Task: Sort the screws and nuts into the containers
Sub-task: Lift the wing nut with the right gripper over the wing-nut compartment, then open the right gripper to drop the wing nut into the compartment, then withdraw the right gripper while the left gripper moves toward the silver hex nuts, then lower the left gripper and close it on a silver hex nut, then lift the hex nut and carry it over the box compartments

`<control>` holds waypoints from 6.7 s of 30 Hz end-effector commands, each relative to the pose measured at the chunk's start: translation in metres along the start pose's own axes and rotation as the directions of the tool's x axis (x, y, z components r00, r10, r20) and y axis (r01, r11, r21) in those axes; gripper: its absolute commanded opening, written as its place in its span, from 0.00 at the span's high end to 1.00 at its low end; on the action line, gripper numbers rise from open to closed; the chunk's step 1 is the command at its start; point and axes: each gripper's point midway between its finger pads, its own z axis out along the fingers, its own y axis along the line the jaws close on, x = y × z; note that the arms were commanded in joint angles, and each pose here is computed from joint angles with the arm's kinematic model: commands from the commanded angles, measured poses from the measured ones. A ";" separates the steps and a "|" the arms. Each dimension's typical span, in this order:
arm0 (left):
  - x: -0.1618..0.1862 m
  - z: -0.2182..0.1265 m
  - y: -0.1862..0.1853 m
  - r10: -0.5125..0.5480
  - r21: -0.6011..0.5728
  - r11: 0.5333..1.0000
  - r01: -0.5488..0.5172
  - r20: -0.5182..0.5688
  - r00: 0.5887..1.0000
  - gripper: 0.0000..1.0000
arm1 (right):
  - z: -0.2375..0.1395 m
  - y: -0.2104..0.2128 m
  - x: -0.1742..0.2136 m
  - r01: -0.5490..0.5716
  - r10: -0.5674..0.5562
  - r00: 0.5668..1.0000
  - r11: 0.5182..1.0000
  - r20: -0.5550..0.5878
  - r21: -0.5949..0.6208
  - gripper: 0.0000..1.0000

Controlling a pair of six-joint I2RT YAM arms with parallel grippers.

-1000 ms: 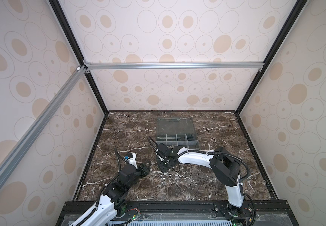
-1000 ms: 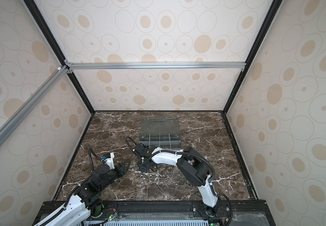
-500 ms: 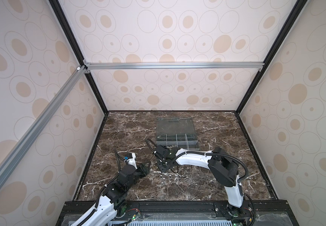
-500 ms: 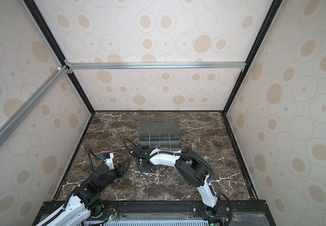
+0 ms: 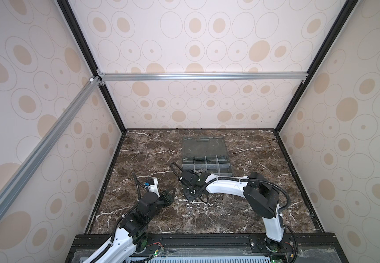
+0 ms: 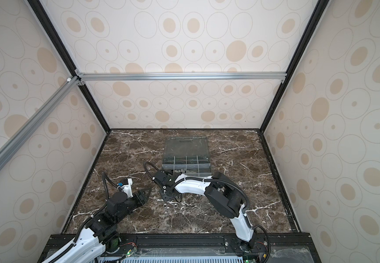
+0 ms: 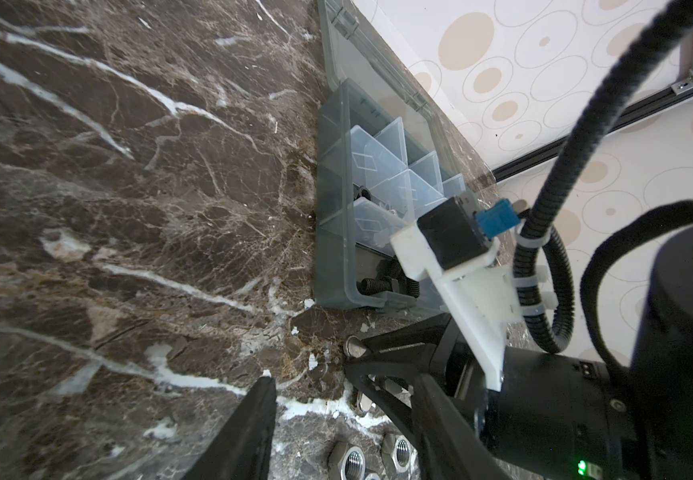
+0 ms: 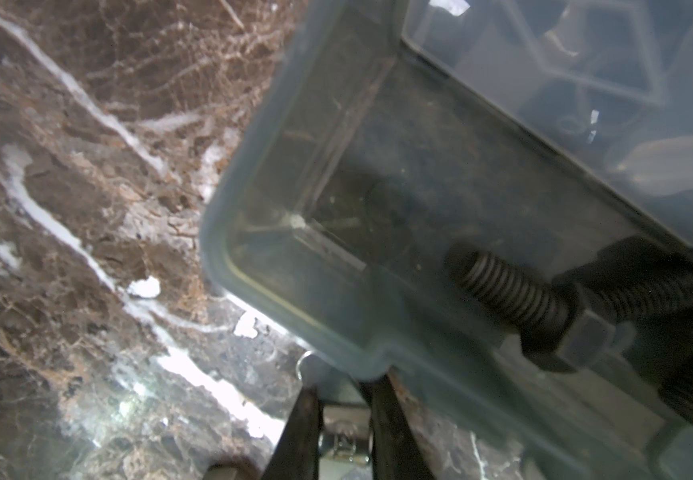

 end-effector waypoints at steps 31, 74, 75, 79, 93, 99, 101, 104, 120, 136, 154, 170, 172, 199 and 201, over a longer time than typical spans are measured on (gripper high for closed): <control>0.000 0.000 -0.001 -0.020 0.010 1.000 0.020 0.000 1.000 0.46 | -0.059 -0.117 -0.122 -0.100 0.090 0.984 0.993 0.153 0.063 0.84; 0.004 0.006 -0.007 -0.018 0.021 1.000 0.019 -0.039 0.999 0.48 | -0.115 -0.132 0.009 -0.220 0.216 0.959 0.976 0.182 -0.002 0.49; 0.004 0.006 -0.008 -0.015 0.020 1.000 0.015 -0.043 0.999 0.49 | -0.114 -0.132 0.012 -0.225 0.222 0.958 0.974 0.181 -0.004 0.49; 0.006 0.008 -0.009 -0.002 0.010 1.000 0.003 -0.058 0.998 0.49 | -0.106 -0.131 0.025 -0.239 0.238 0.960 0.971 0.147 -0.009 0.49; 0.026 0.020 -0.040 0.161 0.037 0.987 -0.157 -0.150 0.975 0.50 | -0.099 -0.137 0.050 -0.298 0.296 0.945 0.954 0.137 -0.002 0.49; 0.038 0.032 -0.069 0.313 0.067 0.950 -0.305 -0.208 0.927 0.50 | -0.101 -0.140 0.060 -0.322 0.319 0.937 0.947 0.142 -0.002 0.49; 0.045 0.038 -0.078 0.364 0.081 0.931 -0.355 -0.233 0.902 0.49 | -0.102 -0.142 0.066 -0.326 0.322 0.936 0.945 0.141 0.004 0.49; 0.055 0.048 -0.091 0.426 0.108 0.905 -0.412 -0.268 0.864 0.49 | -0.105 -0.144 0.073 -0.333 0.328 0.934 0.943 0.141 0.011 0.49; 0.095 0.096 -0.096 0.619 0.108 0.752 -0.650 -0.454 0.641 0.47 | -0.110 -0.151 0.095 -0.370 0.363 0.920 0.929 0.150 0.023 0.49; 0.115 0.102 -0.079 0.622 0.109 0.730 -0.674 -0.515 0.590 0.52 | -0.104 -0.153 0.104 -0.387 0.380 0.914 0.922 0.141 0.025 0.48; 0.129 0.101 -0.070 0.624 0.089 0.708 -0.701 -0.545 0.561 0.64 | -0.098 -0.152 0.108 -0.393 0.387 0.914 0.919 0.124 0.025 0.48; 0.125 0.106 -0.075 0.623 0.070 0.711 -0.700 -0.525 0.581 0.91 | -0.101 -0.155 0.112 -0.396 0.388 0.911 0.918 0.136 0.033 0.48; 0.122 0.106 -0.082 0.623 0.076 0.718 -0.692 -0.512 0.591 0.91 | -0.102 -0.155 0.112 -0.396 0.388 0.911 0.918 0.140 0.034 0.48; 0.027 0.216 -0.198 0.549 0.133 0.835 -0.535 -0.275 0.789 0.89 | -0.117 -0.163 0.128 -0.411 0.398 0.902 0.910 0.170 0.052 0.48; 0.026 0.216 -0.196 0.529 0.140 0.848 -0.511 -0.276 0.802 0.80 | -0.116 -0.164 0.129 -0.412 0.398 0.902 0.910 0.170 0.054 0.48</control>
